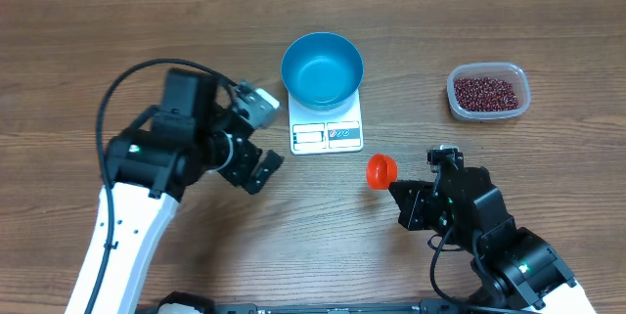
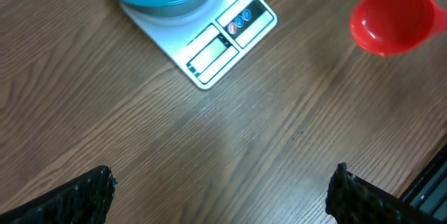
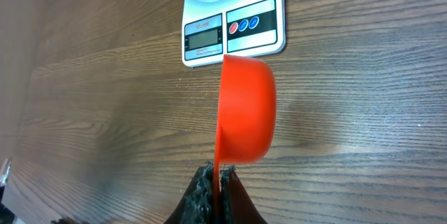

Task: Scoop item into bowl and weigh 150g on scale

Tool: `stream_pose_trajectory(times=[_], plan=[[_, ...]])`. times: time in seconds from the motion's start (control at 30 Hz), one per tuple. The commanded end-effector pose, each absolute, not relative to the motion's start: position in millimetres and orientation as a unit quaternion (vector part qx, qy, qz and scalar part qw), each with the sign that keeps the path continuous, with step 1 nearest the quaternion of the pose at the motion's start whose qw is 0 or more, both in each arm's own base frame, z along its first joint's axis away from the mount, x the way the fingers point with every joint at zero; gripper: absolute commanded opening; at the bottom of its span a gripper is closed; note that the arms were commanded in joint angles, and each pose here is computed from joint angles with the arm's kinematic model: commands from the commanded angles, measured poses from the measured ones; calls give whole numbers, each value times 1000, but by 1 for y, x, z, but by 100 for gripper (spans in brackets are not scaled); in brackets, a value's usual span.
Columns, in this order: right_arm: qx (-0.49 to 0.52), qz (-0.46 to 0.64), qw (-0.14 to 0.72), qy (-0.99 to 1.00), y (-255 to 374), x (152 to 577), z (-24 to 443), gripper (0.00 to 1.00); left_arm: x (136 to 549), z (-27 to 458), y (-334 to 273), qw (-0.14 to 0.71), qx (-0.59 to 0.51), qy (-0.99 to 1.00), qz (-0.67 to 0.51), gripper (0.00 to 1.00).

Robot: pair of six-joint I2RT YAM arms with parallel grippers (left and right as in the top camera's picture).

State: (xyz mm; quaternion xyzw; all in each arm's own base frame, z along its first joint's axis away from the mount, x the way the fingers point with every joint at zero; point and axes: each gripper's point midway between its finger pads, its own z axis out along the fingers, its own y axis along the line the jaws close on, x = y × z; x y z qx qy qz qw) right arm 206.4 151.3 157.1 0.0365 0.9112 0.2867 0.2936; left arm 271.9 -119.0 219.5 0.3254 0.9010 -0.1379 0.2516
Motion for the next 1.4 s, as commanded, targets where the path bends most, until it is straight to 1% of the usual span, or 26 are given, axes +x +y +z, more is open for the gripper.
stream_pose_trajectory(times=[0.0,0.17,0.33,0.43,0.53,0.73,1.37], plan=[[31,295,312,902,153,211,174,4,265,249,-121,298,348,871,-179,100],[31,295,313,902,153,211,174,4,255,256,-121,307,352,864,-189,100],[30,297,315,901,154,212,175,4,249,241,-126,290,375,860,-187,100],[30,297,315,901,154,212,175,4,249,225,-117,273,366,874,-165,100],[30,297,315,901,154,212,175,4,256,216,-100,263,331,898,-122,100],[32,294,317,901,153,213,175,4,265,220,-99,278,310,902,-117,100],[36,287,322,901,150,215,175,4,264,221,-108,281,325,895,-118,100]])
